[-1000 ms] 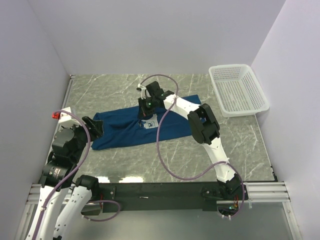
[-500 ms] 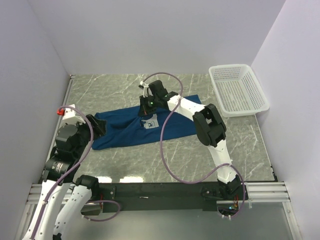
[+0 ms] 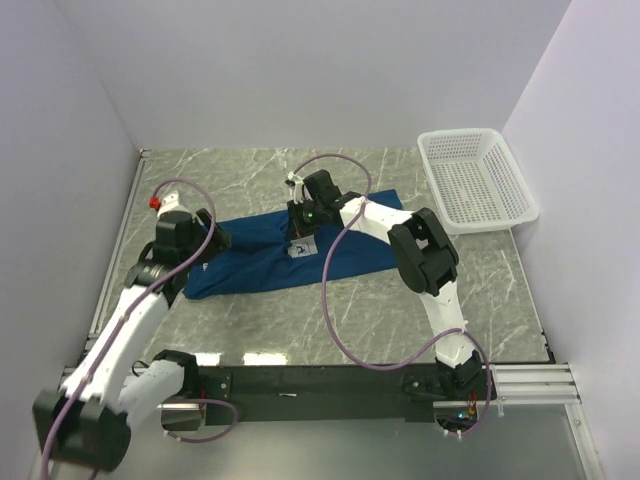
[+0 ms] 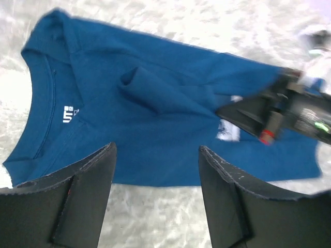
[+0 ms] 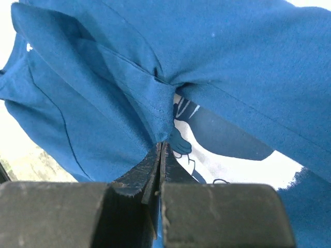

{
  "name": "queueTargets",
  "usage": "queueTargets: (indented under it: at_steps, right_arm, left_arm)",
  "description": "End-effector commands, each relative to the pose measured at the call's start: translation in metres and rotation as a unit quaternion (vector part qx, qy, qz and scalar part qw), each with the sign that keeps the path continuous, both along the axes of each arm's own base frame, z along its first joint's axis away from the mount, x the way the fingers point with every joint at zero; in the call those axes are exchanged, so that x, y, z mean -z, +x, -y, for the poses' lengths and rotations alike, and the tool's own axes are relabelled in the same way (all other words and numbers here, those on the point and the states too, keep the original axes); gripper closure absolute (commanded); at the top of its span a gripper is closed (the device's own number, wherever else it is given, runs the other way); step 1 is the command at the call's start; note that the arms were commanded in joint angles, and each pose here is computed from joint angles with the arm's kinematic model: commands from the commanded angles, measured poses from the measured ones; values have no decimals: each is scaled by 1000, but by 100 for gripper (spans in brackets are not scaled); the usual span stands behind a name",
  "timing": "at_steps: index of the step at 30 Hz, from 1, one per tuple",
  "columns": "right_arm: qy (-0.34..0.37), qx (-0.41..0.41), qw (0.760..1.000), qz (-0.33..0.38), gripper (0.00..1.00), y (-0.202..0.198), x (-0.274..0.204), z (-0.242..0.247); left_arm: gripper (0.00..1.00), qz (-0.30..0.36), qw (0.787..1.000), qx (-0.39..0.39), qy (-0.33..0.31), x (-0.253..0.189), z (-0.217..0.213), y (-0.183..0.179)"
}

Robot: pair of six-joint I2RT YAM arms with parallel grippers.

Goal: Fold and stack the t-shirts

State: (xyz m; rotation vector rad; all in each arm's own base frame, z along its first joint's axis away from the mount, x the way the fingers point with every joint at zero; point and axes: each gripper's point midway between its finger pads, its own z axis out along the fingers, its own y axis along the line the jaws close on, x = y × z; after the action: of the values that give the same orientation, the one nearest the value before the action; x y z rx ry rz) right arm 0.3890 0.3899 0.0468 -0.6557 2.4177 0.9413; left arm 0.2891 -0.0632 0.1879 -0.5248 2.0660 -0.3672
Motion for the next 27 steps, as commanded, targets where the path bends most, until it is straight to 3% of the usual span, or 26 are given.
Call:
queueTargets:
  at_steps: [1, 11, 20, 27]
  right_arm:
    - [34, 12, 998, 54, 98, 20, -48, -3]
    - [44, 3, 998, 44, 98, 20, -47, -10]
    - [46, -2, 998, 40, 98, 19, -45, -12]
    - [46, -4, 998, 39, 98, 18, -44, -12]
  left_arm:
    - [32, 2, 999, -23, -26, 7, -2, 33]
    - [43, -89, 992, -45, -80, 80, -23, 91]
    - [44, -83, 989, -18, -125, 81, -13, 127]
    - [46, -112, 984, 0, -139, 99, -5, 127]
